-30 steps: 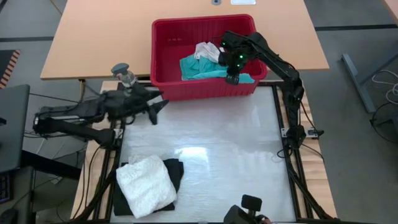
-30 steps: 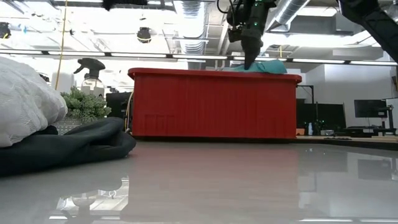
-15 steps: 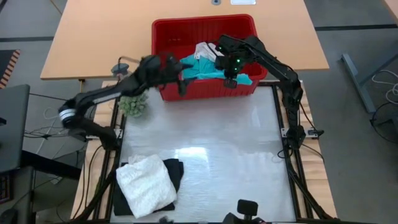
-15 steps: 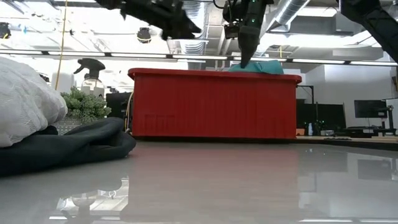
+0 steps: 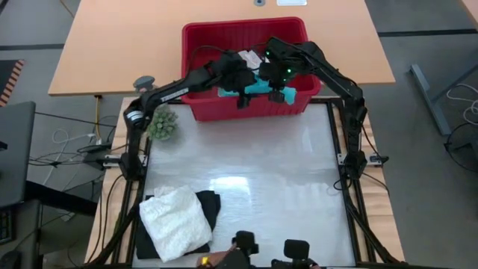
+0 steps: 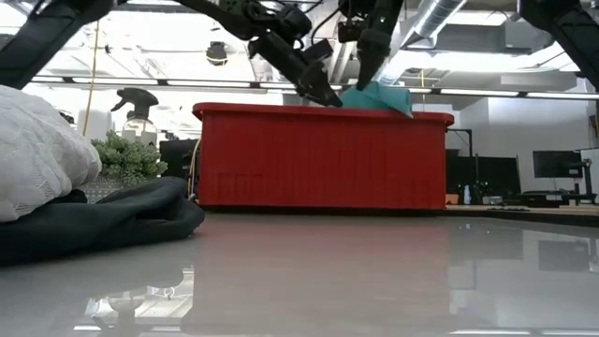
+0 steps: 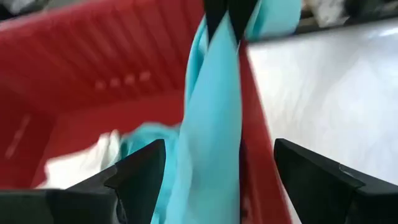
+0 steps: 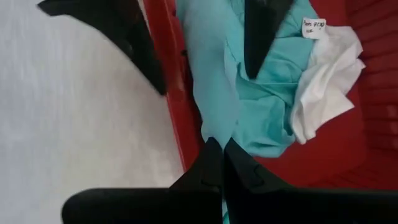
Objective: Fold Laundry from Bin
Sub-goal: Fold the blue shorts
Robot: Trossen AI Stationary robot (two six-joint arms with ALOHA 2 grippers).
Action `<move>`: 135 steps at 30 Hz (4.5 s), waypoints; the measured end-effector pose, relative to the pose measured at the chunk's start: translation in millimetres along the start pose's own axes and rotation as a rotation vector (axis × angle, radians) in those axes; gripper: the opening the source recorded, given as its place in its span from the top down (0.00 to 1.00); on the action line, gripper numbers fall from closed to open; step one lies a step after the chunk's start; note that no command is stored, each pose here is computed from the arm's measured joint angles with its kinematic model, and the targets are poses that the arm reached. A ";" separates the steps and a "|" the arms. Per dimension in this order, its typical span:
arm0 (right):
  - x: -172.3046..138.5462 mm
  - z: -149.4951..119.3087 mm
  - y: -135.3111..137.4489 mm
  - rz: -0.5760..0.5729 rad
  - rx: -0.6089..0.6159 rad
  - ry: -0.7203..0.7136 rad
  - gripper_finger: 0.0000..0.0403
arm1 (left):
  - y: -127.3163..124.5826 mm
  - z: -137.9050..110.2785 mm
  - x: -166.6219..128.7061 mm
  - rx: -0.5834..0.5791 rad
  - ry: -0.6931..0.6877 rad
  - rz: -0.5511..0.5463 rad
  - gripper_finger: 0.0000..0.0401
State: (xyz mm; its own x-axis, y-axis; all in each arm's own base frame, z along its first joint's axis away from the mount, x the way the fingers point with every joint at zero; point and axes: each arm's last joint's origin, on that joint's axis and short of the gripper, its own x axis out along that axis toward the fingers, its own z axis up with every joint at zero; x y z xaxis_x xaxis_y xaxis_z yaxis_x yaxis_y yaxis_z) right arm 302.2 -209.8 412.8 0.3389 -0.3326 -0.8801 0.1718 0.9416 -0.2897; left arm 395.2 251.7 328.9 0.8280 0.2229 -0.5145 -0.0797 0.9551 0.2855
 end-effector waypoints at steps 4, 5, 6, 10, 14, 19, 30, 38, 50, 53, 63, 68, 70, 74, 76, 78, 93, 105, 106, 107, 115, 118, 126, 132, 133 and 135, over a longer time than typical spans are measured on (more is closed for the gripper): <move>-4.0 1.5 2.1 -0.009 -0.030 -0.020 0.95 | 3.6 3.8 8.3 0.010 -0.035 -0.024 0.28; -5.1 1.5 2.2 -0.011 -0.034 -0.024 0.95 | 4.2 3.1 10.6 0.017 -0.028 -0.016 0.29; -7.5 1.5 2.8 -0.015 -0.038 -0.032 0.95 | 4.2 1.3 13.1 0.024 -0.015 -0.011 0.31; -13.5 2.5 5.2 -0.024 -0.046 -0.056 0.95 | 4.4 2.8 11.1 0.026 0.002 -0.009 0.50; -22.5 3.7 10.4 -0.035 -0.074 -0.086 0.95 | 7.4 4.3 9.2 0.036 0.033 0.079 0.84; -33.5 4.2 11.3 -0.066 -0.065 -0.134 0.93 | 16.1 20.6 -5.0 0.045 0.042 0.202 0.99; -103.6 -37.5 -10.2 -0.542 0.144 -0.071 0.53 | 21.7 93.4 -120.9 0.072 -0.087 0.500 1.00; -153.0 -65.4 -28.6 -0.625 0.399 -0.327 0.42 | -15.9 138.9 -233.0 -0.067 -0.484 0.274 1.00; -138.3 -61.1 -34.9 -0.516 0.370 -0.341 0.44 | -95.3 173.0 -303.3 -0.177 -0.781 -0.608 1.00; -132.6 -57.5 -33.9 -0.474 0.353 -0.341 0.44 | -112.9 177.5 -301.4 -0.203 -0.754 -0.701 1.00; -125.8 -57.8 -30.4 -0.421 0.340 -0.295 0.45 | -120.8 176.3 -283.9 -0.289 -0.661 -0.343 1.00; -123.5 -62.7 -26.2 -0.378 0.372 -0.246 0.45 | -110.5 164.4 -244.6 -0.378 -0.500 -0.160 1.00; -121.9 -65.4 -23.6 -0.342 0.382 -0.219 0.45 | -110.9 158.9 -218.8 -0.422 -0.420 -0.171 1.00; -119.3 -70.5 -16.9 -0.286 0.398 -0.154 0.45 | -119.3 140.4 -161.1 -0.465 -0.220 -0.183 1.00; -119.4 -74.2 -13.9 -0.260 0.403 -0.120 0.45 | -123.9 128.4 -130.2 -0.450 -0.124 -0.171 1.00; -119.9 -75.9 -10.0 -0.242 0.396 -0.097 0.45 | -129.3 114.6 -98.5 -0.412 -0.041 -0.189 1.00; -126.5 -62.8 16.2 0.060 0.292 -0.248 0.44 | -196.3 50.6 42.5 -0.323 0.170 -0.756 0.55; -122.4 -57.4 21.2 0.144 0.268 -0.274 0.41 | -184.7 78.0 -20.3 -0.271 0.108 -0.772 0.26; -121.3 -57.2 22.7 0.152 0.268 -0.265 0.41 | -182.0 81.8 -28.3 -0.264 0.100 -0.720 0.26; -120.5 -57.0 23.5 0.156 0.268 -0.260 0.41 | -180.1 85.9 -34.7 -0.237 0.083 -0.653 0.26; -104.2 -52.4 25.7 0.198 0.287 -0.231 0.41 | -215.7 84.4 -28.8 0.018 0.098 -0.655 0.25; -97.8 -52.0 26.7 0.217 0.297 -0.209 0.41 | -217.1 83.6 -35.1 0.122 0.098 -0.665 0.22; -82.0 -48.2 37.5 0.317 0.299 -0.165 0.41 | -215.9 67.3 -49.5 0.232 0.338 -0.543 0.14; -63.6 -31.8 60.7 0.364 0.219 -0.182 0.41 | -178.2 75.5 -129.6 0.115 0.368 -0.459 0.14; -57.5 -26.5 66.9 0.371 0.197 -0.199 0.41 | -172.6 77.5 -144.2 0.091 0.354 -0.425 0.14; -44.0 -16.0 79.9 0.380 0.134 -0.243 0.41 | -165.3 80.1 -171.7 0.051 0.328 -0.371 0.14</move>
State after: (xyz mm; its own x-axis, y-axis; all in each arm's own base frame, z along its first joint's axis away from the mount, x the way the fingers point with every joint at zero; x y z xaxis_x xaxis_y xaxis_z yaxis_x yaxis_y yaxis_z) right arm 286.2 -119.1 422.4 0.6050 0.0163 -0.7961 0.1059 0.9893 0.1007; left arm 310.6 40.0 434.8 0.5762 -0.0728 -0.8141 0.2214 0.9727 0.0697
